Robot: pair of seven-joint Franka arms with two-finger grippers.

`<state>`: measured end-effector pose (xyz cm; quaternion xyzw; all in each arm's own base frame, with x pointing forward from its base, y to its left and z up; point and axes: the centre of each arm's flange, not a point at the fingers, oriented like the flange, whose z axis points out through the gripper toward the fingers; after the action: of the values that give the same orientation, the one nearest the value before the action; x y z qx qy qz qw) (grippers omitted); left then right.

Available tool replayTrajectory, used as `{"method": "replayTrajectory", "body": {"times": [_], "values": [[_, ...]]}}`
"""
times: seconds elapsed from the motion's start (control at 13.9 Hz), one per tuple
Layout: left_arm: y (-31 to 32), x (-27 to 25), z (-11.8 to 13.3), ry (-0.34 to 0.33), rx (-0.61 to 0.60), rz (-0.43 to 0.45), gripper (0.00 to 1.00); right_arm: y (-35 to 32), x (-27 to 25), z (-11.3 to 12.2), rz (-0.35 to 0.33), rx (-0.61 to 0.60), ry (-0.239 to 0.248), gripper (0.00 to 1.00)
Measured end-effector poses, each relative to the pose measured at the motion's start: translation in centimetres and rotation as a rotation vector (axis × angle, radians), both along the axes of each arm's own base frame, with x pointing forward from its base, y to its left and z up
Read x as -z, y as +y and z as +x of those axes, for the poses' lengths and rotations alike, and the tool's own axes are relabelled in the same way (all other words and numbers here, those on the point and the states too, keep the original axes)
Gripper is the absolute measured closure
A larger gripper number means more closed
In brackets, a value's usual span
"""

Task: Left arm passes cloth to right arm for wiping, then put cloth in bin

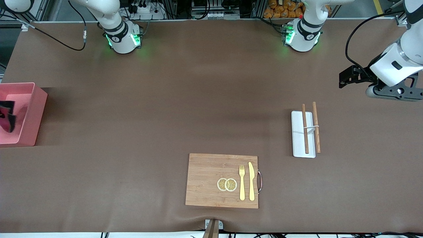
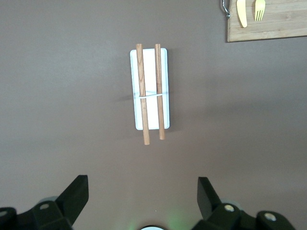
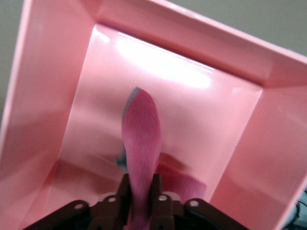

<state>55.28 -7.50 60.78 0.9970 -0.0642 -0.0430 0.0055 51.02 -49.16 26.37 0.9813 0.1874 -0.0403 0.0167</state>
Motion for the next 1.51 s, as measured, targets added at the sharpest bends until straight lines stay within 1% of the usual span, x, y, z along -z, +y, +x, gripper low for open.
{"method": "replayTrajectory", "body": {"times": [0.07,0.14,0.22,0.29,0.36,0.5,0.58,0.65,0.72,0.79,0.86,0.94,1.01,1.08,1.15,1.3,1.44,1.51], "values": [[-0.1,0.0,0.0,0.0,0.001,0.0,0.0,0.0,0.0,0.1,0.007,0.005,-0.008,0.59],[-0.2,-0.1,-0.1,-0.001,0.004,0.0,0.0,0.2,-0.3,0.4,0.014,0.005,-0.01,0.5],[-0.4,-0.2,-0.1,-0.002,0.007,0.0,0.0,0.5,-0.7,0.7,0.033,0.002,0.003,0.39],[-0.6,-0.2,-0.2,-0.003,0.011,0.0,0.0,1.0,-1.5,1.2,0.056,-0.005,0.021,0.3],[-0.8,-0.2,-0.2,-0.003,0.014,-0.001,0.0,1.8,-2.9,2.2,0.075,-0.019,0.037,0.19],[-0.8,-0.1,-0.3,0.004,0.014,0.0,0.0,3.8,-6.6,4.4,0.098,-0.055,0.062,0.0],[-0.7,0.0,-0.4,0.014,0.013,0.002,0.0,4.6,-8.1,4.9,0.114,-0.058,0.072,0.0],[-0.6,0.0,-0.5,0.022,0.012,0.003,0.0,4.8,-9.3,4.8,0.131,-0.048,0.072,0.0],[-0.5,0.1,-0.5,0.029,0.011,0.004,0.0,4.9,-10.5,4.6,0.141,-0.026,0.067,0.0],[-0.5,0.2,-0.6,0.034,0.008,0.005,0.0,5.5,-11.8,4.5,0.146,0.013,0.073,0.0],[-0.5,0.2,-0.6,0.035,0.0,0.006,0.0,6.7,-13.4,4.6,0.156,0.054,0.093,0.0],[-0.6,0.2,-0.6,0.035,-0.004,0.007,0.0,8.6,-15.1,4.8,0.172,0.076,0.122,0.0],[-0.8,0.2,-0.6,0.034,-0.002,0.007,0.0,10.8,-16.8,5.1,0.184,0.081,0.15,0.0],[-1.0,0.0,-0.6,0.029,0.001,0.006,0.0,12.9,-18.4,5.5,0.188,0.081,0.166,0.0],[-1.3,-0.2,-0.6,0.02,0.005,0.005,0.0,14.9,-19.7,6.0,0.183,0.094,0.175,0.0],[-1.9,-0.7,-0.2,-0.028,0.013,-0.002,0.0,19.2,-21.8,7.0,0.164,0.167,0.204,0.0],[-2.3,-1.3,0.3,-0.081,0.019,-0.01,0.0,23.5,-23.1,8.0,0.136,0.228,0.237,0.0],[-2.2,-1.4,0.4,-0.091,0.017,-0.01,0.0,25.8,-23.7,8.5,0.119,0.256,0.245,0.0]]}}
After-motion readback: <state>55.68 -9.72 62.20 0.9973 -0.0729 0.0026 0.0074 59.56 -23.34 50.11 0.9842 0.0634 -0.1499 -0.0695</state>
